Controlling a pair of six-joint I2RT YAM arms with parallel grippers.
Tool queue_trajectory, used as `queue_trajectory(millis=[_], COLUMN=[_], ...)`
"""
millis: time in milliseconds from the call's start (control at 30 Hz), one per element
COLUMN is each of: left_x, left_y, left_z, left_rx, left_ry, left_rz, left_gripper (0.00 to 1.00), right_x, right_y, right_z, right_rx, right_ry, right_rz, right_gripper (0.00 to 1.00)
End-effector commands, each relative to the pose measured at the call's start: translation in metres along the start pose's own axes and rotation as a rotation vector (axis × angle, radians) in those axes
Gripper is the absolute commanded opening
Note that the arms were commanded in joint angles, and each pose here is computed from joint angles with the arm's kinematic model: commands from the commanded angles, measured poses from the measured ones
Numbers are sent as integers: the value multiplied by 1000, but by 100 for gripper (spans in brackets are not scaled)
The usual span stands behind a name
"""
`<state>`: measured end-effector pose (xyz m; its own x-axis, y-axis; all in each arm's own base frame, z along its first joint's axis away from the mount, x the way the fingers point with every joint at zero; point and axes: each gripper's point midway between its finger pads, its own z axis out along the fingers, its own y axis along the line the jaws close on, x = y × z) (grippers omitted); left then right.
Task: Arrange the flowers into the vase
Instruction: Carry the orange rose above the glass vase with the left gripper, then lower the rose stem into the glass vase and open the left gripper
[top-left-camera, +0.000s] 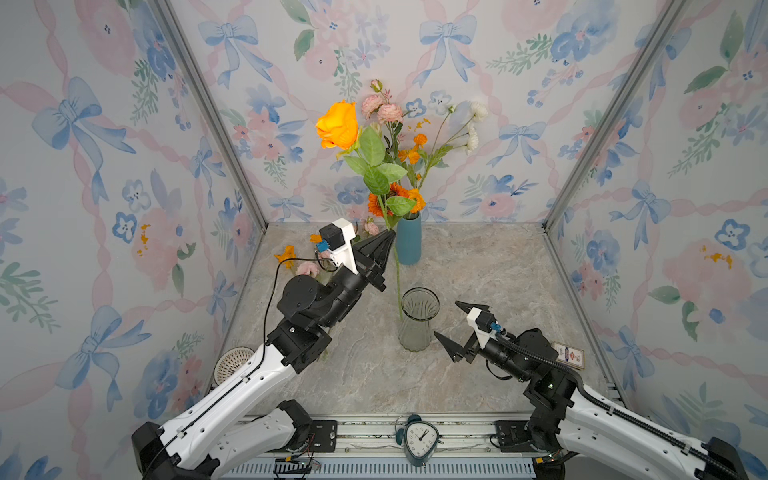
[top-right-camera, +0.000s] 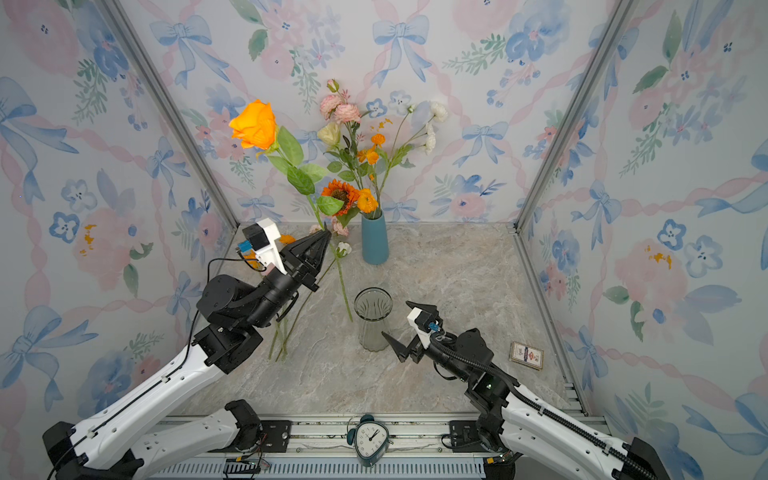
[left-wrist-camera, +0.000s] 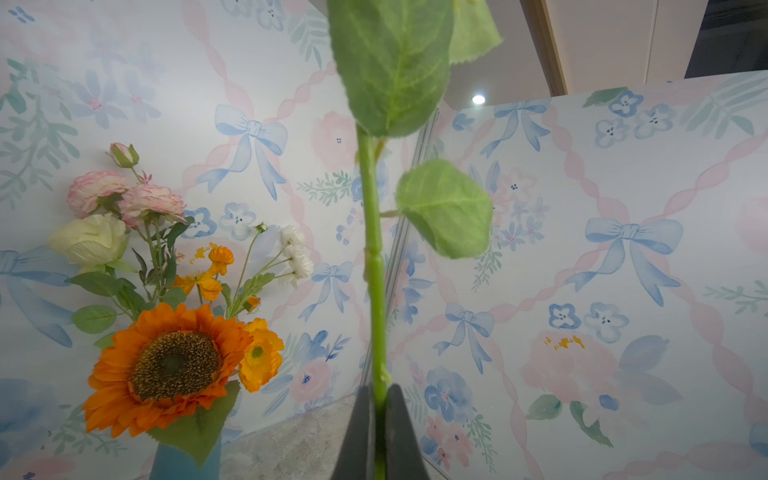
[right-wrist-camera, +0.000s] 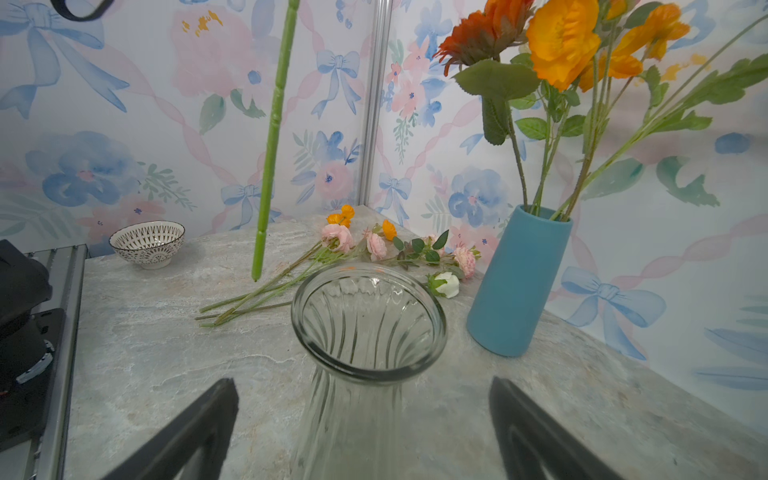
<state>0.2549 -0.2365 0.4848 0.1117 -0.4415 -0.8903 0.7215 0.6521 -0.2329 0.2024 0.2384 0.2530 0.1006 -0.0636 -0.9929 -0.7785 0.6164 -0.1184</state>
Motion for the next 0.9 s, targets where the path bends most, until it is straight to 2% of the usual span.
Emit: queue_trajectory(millis=[0, 200, 300, 533, 867], left_x=[-35, -28, -12, 67, 173], left_y=[-13, -22, -18, -16, -9], left_z=[8, 33, 42, 44, 38], left_rx=[15, 35, 21, 80, 145], left_ry=[-140, -140, -107, 62, 289], left_rz=[37, 26, 54, 158, 227], left_gripper=[0, 0, 0, 0, 0], right_x=[0, 2, 2, 5, 5], right_y=[3, 5, 5, 5, 5], right_z=[3, 6, 5, 7, 8], right_rx=[-24, -36, -35, -35, -35], right_ry=[-18, -7, -9, -1, 3], right_rz=[18, 25, 25, 27, 27], right_gripper=[97, 97, 97, 97, 97])
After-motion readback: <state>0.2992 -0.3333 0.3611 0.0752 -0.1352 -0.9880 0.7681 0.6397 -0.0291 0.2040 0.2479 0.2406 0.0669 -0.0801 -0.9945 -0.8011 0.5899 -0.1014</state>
